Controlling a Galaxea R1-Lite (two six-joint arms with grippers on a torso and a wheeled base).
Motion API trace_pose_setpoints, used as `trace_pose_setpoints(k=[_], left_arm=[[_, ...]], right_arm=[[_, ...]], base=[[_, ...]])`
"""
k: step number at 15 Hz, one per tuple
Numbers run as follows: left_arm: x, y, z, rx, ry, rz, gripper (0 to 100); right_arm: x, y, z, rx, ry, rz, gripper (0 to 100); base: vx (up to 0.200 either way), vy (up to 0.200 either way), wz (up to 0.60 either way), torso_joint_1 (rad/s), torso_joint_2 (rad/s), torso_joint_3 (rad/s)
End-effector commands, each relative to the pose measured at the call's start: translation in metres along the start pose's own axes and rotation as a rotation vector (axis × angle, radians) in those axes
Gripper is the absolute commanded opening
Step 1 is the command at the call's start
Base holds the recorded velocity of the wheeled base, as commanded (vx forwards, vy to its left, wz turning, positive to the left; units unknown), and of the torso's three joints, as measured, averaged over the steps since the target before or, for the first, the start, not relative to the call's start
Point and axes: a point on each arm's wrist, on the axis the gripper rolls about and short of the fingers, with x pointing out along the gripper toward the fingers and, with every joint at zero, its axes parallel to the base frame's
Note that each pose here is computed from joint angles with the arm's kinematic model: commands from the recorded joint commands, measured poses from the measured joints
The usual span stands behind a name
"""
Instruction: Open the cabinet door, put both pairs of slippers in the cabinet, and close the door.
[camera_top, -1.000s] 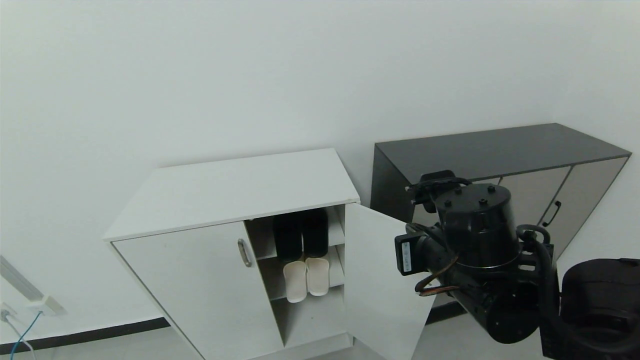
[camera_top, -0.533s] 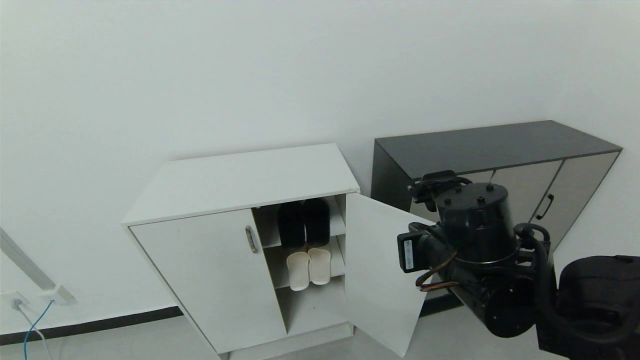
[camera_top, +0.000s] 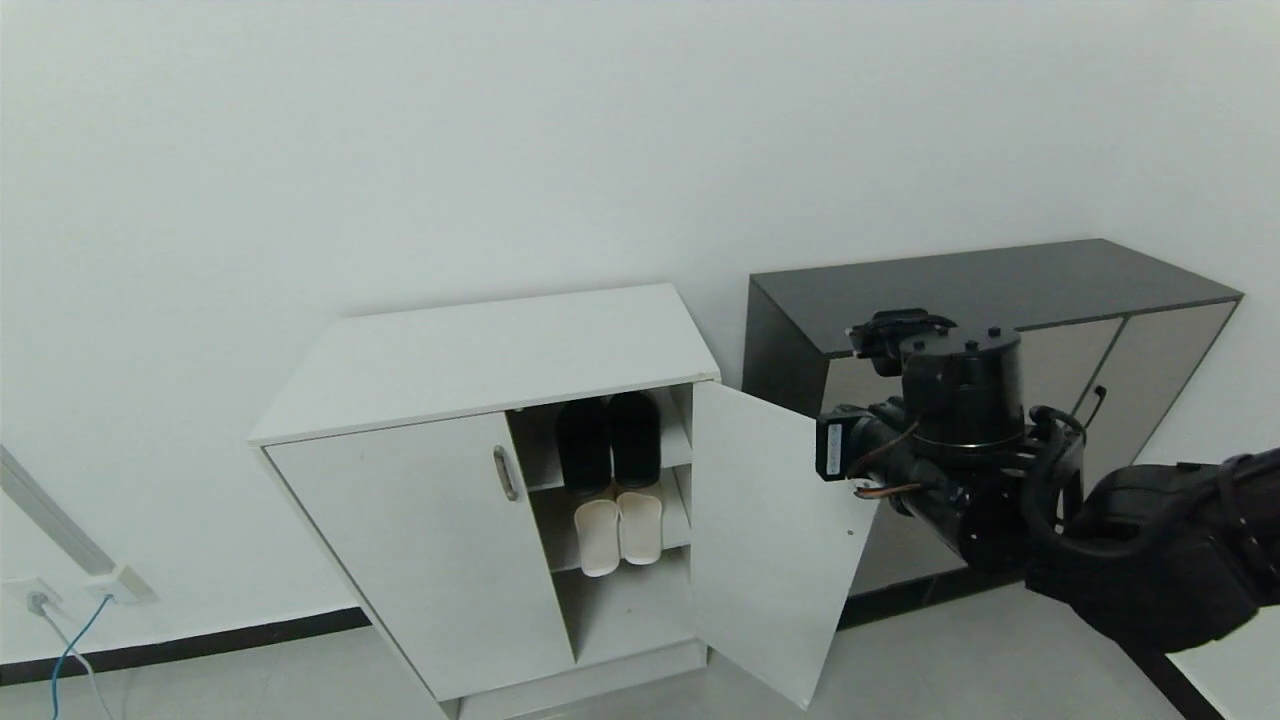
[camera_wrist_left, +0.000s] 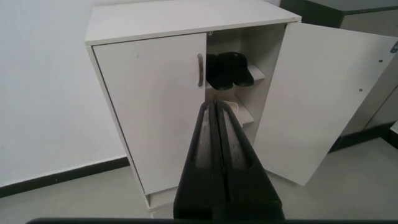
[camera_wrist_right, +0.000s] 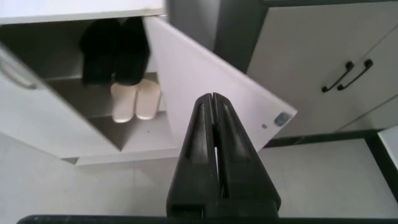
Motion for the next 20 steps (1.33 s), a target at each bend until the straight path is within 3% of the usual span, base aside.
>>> trace_pose_setpoints(k=[1,5,10,20], left_arm=[[0.000,0.000,0.000,0.000,0.001,0.001,0],[0.000,0.000,0.000,0.000,0.001,0.001,0],[0.000,0.000,0.000,0.000,0.001,0.001,0],[0.000,0.000,0.000,0.000,0.001,0.001,0]], right_arm=[[0.028,-0.011,-0.004,0.007,0.019,-0.039,0],[0.073,-0.039,-0.001,0.041,0.022,-0.078,0],[0.116,-0.058,-0.023,0.057,0.069,-0.112,0],[0.135,-0.058,-0.041,0.066,0.108,-0.098,0]], base=[[0.000,0.000,0.00,0.000,0.00,0.000],[0.000,0.000,0.00,0.000,0.00,0.000],[0.000,0.000,0.00,0.000,0.00,0.000],[0.000,0.000,0.00,0.000,0.00,0.000]])
